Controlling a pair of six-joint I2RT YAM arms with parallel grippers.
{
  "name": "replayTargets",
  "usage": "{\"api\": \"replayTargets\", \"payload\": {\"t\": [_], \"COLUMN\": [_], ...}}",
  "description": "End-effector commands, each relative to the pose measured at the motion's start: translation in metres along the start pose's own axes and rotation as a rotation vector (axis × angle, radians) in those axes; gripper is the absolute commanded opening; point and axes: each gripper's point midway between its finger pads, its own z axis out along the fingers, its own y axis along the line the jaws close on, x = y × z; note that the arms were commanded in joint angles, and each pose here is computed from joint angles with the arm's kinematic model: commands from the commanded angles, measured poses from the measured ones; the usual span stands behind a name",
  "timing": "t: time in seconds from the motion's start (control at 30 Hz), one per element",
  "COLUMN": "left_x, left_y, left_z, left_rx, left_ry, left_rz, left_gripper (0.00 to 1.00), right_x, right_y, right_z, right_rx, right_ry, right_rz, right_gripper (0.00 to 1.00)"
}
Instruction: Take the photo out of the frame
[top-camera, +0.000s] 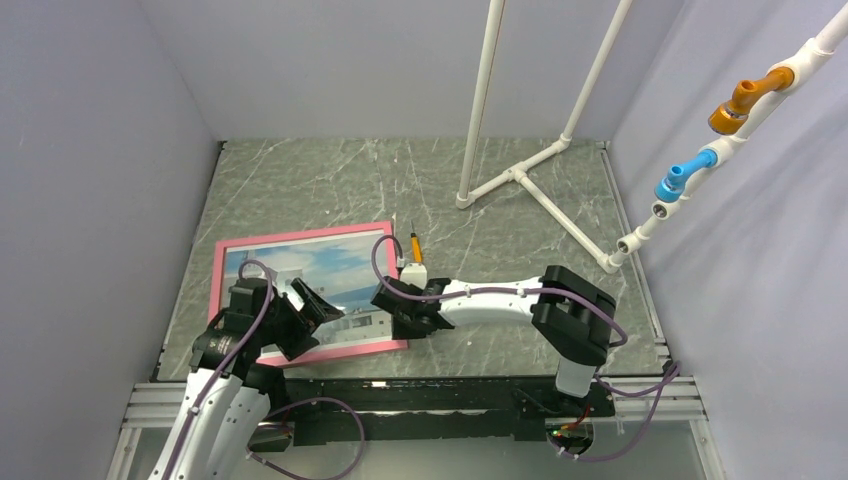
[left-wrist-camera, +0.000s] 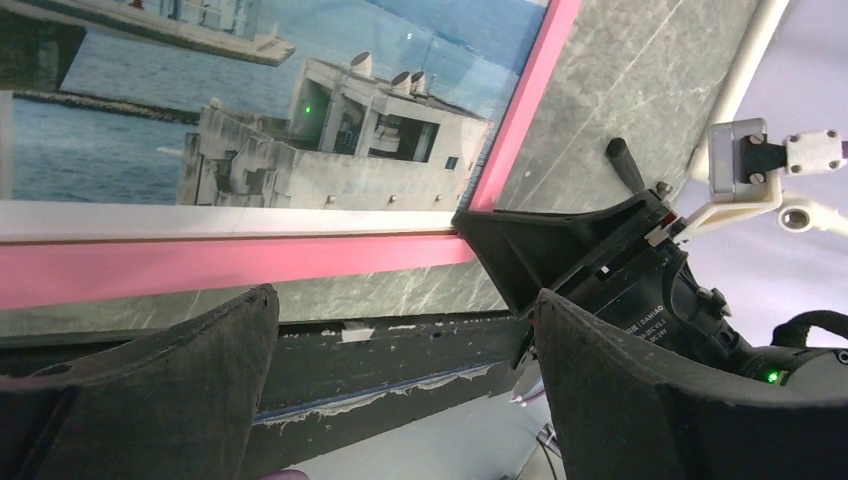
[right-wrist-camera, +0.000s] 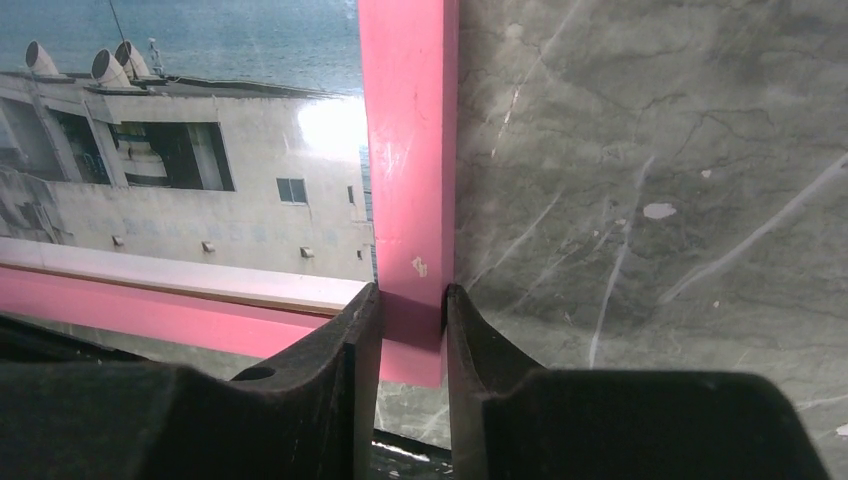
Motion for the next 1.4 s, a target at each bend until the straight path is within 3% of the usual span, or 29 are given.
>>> {"api": "replayTargets", "payload": {"t": [0.0,0.27,0.47,0.7,1.2,1.37], "left_x": [-0.004,0.013,0.019,0.017,-0.031,-0.049], "left_y": [-0.003,-0.012,-0.002,0.006,0.012,0.015], "left_z": [-0.009,-0.019,-0.02,-0.007,0.044,0.044], "left_rx": [-0.017,-0.001,-0.026,-0.002,0.107,0.14], "left_ry": [-0.03,0.055,0.042,0.021,-0.194,-0.311], "left_rz": [-0.053,-0.19,-0.311,-0.318,-0.278,-0.293], "left_gripper": [0.99,0.99,0.99,0.99,0.99,0.9], "right_x": [-0.001,-0.042,-0.068,-0.078,-0.076,-0.073], "right_y": [0.0,0.033,0.057,0.071,0.078,0.081], "right_z": [-0.004,-0.029,-0.035,-0.041,-0.048,-0.047], "right_rx": [0.009,-0.025,-0.221,-0.292,-0.384,-0.401], "right_ry": [-0.015,-0.003,0.037,0.075,0.141,0.159], "right_rz": [0.076,0.267,0.408,0.44,0.467,0.483], "right_gripper": [0.0,0.0,0.0,0.0,0.0,0.0]}}
